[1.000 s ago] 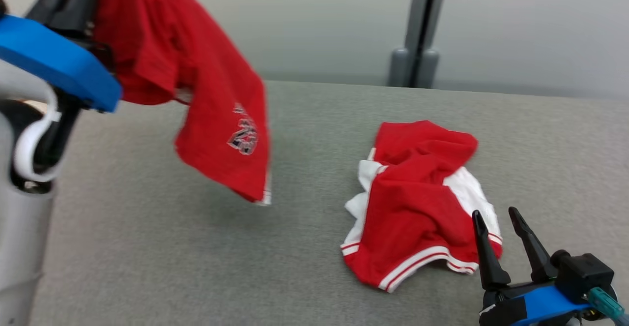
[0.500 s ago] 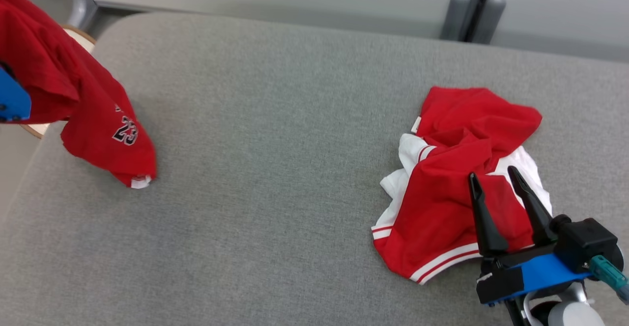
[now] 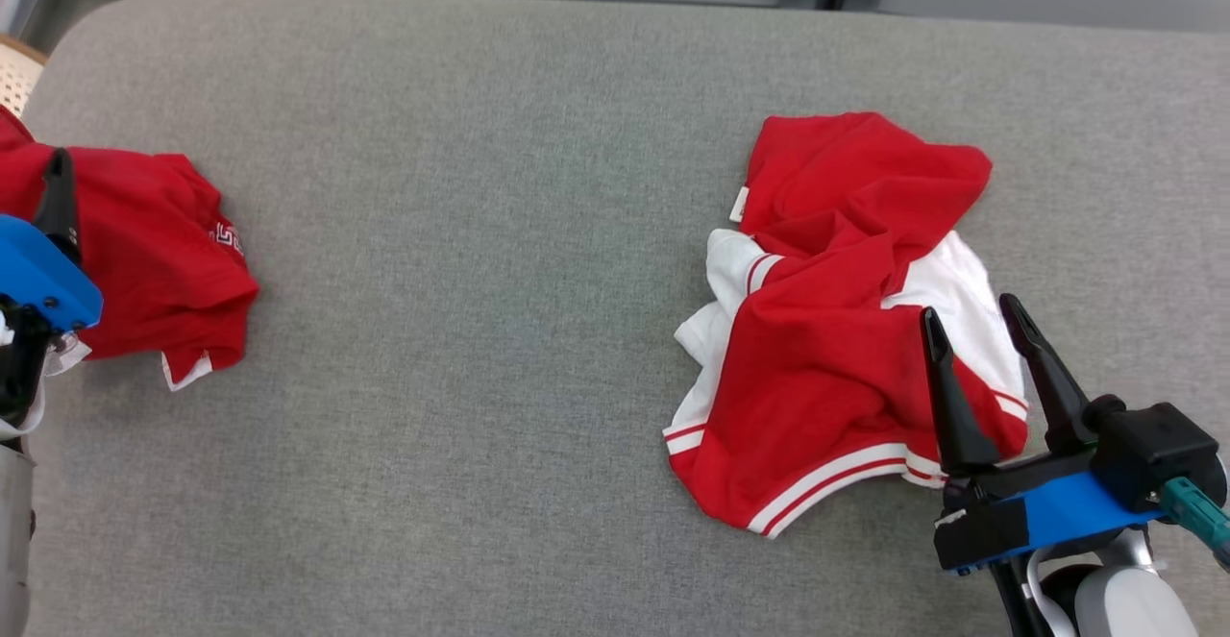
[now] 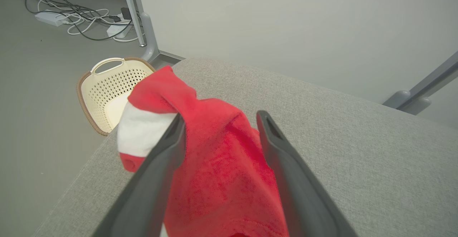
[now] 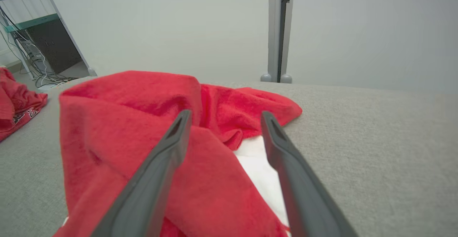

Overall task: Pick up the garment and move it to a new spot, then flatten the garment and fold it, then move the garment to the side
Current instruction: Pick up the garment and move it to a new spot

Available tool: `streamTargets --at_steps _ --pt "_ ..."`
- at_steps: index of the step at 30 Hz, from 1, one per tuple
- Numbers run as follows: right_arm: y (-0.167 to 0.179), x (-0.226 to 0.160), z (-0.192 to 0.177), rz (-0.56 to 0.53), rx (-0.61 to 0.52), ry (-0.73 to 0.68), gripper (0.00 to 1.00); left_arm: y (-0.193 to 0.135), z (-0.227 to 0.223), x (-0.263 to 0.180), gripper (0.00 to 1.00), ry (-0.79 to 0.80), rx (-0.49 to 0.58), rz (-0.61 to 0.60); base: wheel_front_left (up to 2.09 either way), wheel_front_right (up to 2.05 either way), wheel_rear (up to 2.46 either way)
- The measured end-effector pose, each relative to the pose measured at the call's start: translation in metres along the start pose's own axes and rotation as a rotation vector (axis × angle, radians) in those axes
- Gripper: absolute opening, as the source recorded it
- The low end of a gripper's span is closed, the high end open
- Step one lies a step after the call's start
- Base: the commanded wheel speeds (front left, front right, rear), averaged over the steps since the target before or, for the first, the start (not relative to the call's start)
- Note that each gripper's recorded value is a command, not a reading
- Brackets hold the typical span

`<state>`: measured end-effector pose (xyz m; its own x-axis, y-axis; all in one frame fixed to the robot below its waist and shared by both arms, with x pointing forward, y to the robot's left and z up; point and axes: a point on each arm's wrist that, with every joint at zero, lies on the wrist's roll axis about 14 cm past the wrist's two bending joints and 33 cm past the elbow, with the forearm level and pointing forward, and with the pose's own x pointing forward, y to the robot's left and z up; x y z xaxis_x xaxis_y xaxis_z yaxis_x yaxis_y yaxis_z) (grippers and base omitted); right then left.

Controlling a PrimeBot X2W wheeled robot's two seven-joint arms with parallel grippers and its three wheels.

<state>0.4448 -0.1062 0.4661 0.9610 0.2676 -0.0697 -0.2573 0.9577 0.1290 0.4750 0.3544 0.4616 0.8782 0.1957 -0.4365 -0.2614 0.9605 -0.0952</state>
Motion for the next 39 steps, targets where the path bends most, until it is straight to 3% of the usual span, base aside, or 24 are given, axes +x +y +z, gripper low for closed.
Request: streamTargets --at_steps 8,15,18,23,29,39 --pt "0.002 -0.023 0.015 -0.013 0.032 -0.046 1.0 -0.021 0.041 -0.024 1.0 -0.014 0.054 -0.074 0.0 0.0 0.0" --pt "0.007 -0.042 0.033 -0.012 0.044 -0.102 1.0 -0.059 0.125 -0.074 1.0 -0.281 0.063 -0.178 0.0 0.0 0.0" --pt "0.002 -0.054 0.042 -0.035 0.037 -0.13 1.0 -0.092 0.149 -0.109 1.0 -0.45 -0.02 -0.306 0.0 0.0 0.0" --pt "-0.012 -0.072 0.052 -0.084 0.027 -0.159 1.0 -0.126 0.126 -0.133 1.0 -0.545 -0.08 -0.404 0.0 0.0 0.0" --pt "-0.03 -0.092 0.063 -0.149 0.026 -0.192 1.0 -0.15 0.062 -0.149 1.0 -0.57 -0.171 -0.46 0.0 0.0 0.0" --pt "-0.051 -0.115 0.063 -0.231 -0.008 -0.176 1.0 -0.158 -0.037 -0.151 1.0 -0.426 -0.082 -0.422 0.0 0.0 0.0"
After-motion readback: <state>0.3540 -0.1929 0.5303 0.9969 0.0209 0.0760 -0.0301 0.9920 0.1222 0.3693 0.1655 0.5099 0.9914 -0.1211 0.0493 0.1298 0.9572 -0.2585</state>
